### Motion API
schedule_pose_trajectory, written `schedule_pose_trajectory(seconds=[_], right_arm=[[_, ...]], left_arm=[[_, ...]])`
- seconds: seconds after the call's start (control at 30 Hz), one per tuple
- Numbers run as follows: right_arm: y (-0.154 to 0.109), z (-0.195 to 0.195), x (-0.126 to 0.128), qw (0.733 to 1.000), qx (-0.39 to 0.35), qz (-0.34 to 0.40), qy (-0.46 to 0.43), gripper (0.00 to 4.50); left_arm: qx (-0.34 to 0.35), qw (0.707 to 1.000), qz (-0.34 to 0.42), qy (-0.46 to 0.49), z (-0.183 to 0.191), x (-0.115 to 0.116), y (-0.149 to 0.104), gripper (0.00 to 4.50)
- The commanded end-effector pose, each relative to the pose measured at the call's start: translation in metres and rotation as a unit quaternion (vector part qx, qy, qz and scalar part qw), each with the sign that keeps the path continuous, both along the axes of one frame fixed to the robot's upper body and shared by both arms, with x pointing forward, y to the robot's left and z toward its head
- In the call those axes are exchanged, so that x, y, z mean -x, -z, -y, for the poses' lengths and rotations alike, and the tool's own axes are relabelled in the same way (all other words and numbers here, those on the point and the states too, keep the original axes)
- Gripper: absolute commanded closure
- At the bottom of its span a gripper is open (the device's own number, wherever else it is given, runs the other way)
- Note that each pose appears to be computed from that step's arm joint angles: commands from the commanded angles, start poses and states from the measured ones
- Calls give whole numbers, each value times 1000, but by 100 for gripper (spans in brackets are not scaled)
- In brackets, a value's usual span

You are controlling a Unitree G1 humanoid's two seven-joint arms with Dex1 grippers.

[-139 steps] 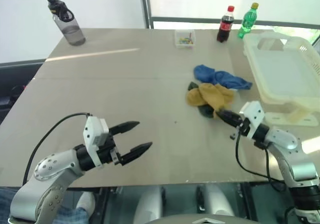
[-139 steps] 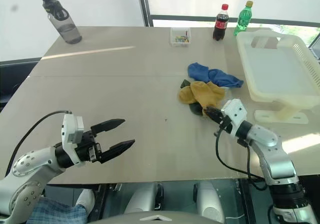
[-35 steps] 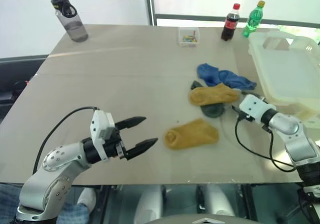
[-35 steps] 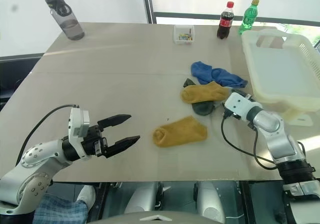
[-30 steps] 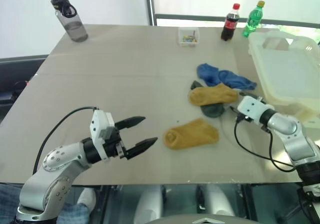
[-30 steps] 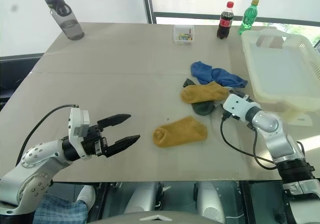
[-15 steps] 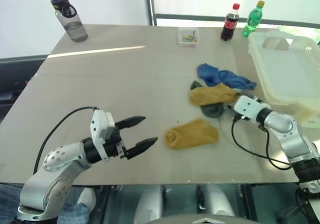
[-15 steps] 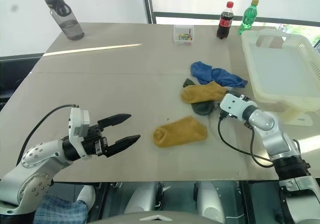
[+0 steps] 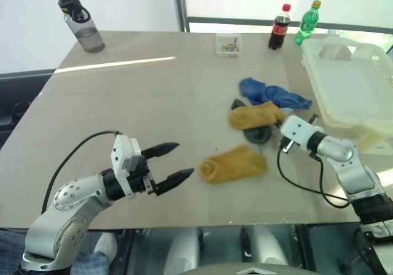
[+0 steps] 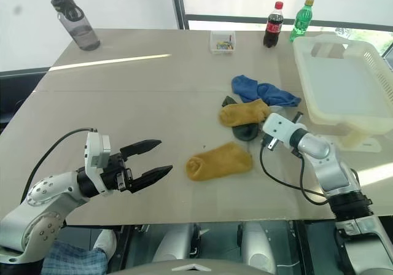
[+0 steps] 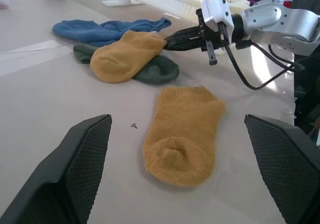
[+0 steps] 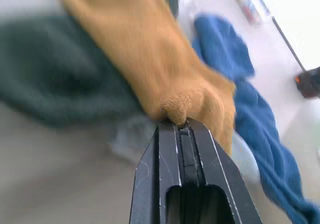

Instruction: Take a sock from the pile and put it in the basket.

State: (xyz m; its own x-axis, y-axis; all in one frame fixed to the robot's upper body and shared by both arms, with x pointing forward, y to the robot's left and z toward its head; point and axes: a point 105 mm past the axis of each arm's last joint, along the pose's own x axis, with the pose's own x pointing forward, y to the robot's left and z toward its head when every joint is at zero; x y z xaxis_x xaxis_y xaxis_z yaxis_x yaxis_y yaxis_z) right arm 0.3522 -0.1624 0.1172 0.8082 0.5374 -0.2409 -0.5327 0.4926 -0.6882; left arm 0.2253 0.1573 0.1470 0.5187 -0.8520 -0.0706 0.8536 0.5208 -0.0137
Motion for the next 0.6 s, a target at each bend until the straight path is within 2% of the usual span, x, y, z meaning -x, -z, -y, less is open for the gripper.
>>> schedule_pose_trajectory(seconds=[0.03,0.2,0.43,0.6], right_arm=[[-29,-29,22,993,-94,-31,-67,448],[-34,-53,50,980,-116,-87,-138,448],[-30,-60,63,971,-114,-138,-156,448],[-23,-71,89,952,-111,-188,-214,448]], left_arm=[[2,1000,25,12,5,2,-9,0],[2,1000,25,13,6,2,-9,0],[2,1000,26,14,6,2,-8,0],[2,1000,25,13,6,4,-8,0]])
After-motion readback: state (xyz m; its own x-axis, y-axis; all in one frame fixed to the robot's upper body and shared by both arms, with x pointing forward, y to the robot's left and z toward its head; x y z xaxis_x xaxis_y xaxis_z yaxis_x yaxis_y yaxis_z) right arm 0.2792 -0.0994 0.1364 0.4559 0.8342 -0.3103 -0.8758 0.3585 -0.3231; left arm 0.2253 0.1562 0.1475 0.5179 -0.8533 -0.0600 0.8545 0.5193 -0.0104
